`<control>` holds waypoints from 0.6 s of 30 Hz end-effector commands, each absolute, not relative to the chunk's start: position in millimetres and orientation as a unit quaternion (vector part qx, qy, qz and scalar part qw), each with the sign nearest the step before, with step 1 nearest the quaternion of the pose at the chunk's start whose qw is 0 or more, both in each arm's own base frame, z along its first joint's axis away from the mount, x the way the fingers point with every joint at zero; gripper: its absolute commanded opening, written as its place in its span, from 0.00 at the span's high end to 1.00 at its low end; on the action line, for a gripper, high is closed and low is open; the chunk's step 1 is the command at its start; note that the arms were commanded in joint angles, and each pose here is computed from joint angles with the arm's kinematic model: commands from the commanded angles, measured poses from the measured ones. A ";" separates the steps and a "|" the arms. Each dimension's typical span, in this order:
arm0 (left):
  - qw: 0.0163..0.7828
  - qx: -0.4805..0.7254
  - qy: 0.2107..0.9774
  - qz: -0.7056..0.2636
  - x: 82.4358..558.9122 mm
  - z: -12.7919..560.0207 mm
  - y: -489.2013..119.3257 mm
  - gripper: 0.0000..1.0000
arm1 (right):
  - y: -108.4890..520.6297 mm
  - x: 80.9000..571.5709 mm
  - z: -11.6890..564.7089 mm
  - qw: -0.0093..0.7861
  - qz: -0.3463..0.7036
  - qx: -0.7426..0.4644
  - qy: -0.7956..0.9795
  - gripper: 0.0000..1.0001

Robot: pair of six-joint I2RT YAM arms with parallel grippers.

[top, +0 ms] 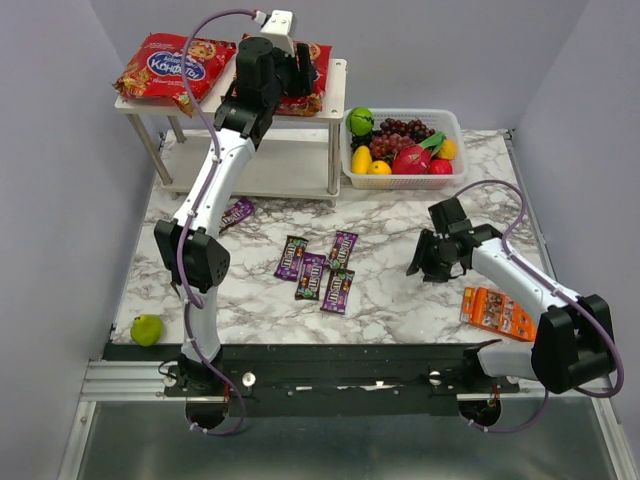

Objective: Place and organize the candy bags onto the shelf

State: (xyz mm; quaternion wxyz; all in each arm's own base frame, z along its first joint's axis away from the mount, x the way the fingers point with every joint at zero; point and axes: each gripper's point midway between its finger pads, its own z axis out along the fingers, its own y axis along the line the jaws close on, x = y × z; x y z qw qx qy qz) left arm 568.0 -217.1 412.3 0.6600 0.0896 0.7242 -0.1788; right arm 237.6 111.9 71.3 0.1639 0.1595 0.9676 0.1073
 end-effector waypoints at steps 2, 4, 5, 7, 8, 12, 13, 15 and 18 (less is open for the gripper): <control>0.590 0.112 0.773 -0.203 553.1 357.8 -226.0 0.30 | 107.2 247.9 82.5 0.185 0.099 0.161 0.965 0.45; 0.600 0.113 0.763 -0.213 546.5 373.8 -226.2 0.28 | 107.7 248.6 87.9 0.190 0.102 0.161 0.963 0.44; 0.614 0.116 0.750 -0.219 538.9 392.4 -225.9 0.25 | 108.0 249.6 91.2 0.193 0.104 0.161 0.962 0.44; 0.626 0.123 0.735 -0.230 528.5 412.8 -226.6 0.22 | 108.9 252.1 100.6 0.204 0.109 0.158 0.960 0.42; 0.639 0.123 0.722 -0.236 519.9 431.8 -223.9 0.20 | 108.6 252.8 103.8 0.207 0.110 0.157 0.959 0.41; 0.668 0.116 0.688 -0.258 492.2 478.4 -218.7 0.09 | 110.2 258.6 121.7 0.228 0.118 0.147 0.955 0.38; 0.672 0.116 0.683 -0.262 486.1 485.9 -217.1 0.07 | 112.6 261.9 128.2 0.236 0.126 0.140 0.953 0.34; 0.685 0.110 0.668 -0.268 468.9 507.5 -210.9 0.01 | 116.5 265.1 138.0 0.250 0.140 0.133 0.949 0.30; 0.691 0.098 0.664 -0.269 448.2 520.8 -200.9 0.01 | 121.8 268.0 152.4 0.269 0.161 0.119 0.942 0.20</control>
